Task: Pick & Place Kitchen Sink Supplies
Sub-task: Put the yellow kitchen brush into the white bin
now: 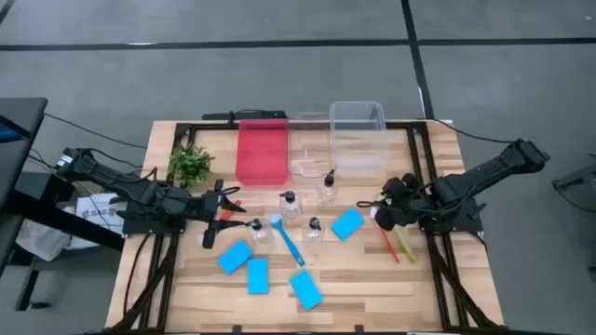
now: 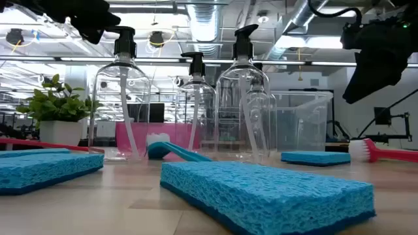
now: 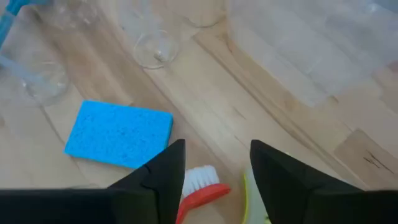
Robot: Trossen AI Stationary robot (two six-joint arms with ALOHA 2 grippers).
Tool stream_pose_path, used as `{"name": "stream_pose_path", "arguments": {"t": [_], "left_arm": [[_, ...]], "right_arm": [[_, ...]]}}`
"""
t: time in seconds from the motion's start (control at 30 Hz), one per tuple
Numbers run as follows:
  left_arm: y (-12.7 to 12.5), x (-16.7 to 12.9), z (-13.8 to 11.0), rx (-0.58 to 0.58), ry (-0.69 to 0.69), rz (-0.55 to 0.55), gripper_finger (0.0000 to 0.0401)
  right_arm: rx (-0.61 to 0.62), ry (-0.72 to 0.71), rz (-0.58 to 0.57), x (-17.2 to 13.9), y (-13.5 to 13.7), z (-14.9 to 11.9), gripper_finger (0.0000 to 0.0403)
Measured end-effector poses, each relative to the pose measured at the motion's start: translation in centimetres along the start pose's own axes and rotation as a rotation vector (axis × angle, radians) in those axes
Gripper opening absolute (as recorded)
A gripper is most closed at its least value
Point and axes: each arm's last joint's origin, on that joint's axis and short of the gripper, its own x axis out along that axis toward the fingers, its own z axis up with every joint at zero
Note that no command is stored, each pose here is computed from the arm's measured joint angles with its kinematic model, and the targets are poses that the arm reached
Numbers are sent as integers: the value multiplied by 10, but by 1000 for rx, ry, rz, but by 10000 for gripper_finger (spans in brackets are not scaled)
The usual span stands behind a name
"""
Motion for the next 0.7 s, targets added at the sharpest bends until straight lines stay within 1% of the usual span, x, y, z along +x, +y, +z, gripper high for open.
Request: {"name": "stream_pose_path", "arguments": {"t": [0.23, 0.53, 0.7], "left_arm": [[0, 0, 0, 2, 4, 0, 159], [0, 0, 0, 2, 4, 0, 159], [0, 0, 0, 1, 4, 0, 159]], "right_arm": [[-17, 4, 19, -2, 2, -2, 162], [-19, 8, 23, -2, 2, -2, 168], [32, 33, -11, -2, -2, -5, 167]]}}
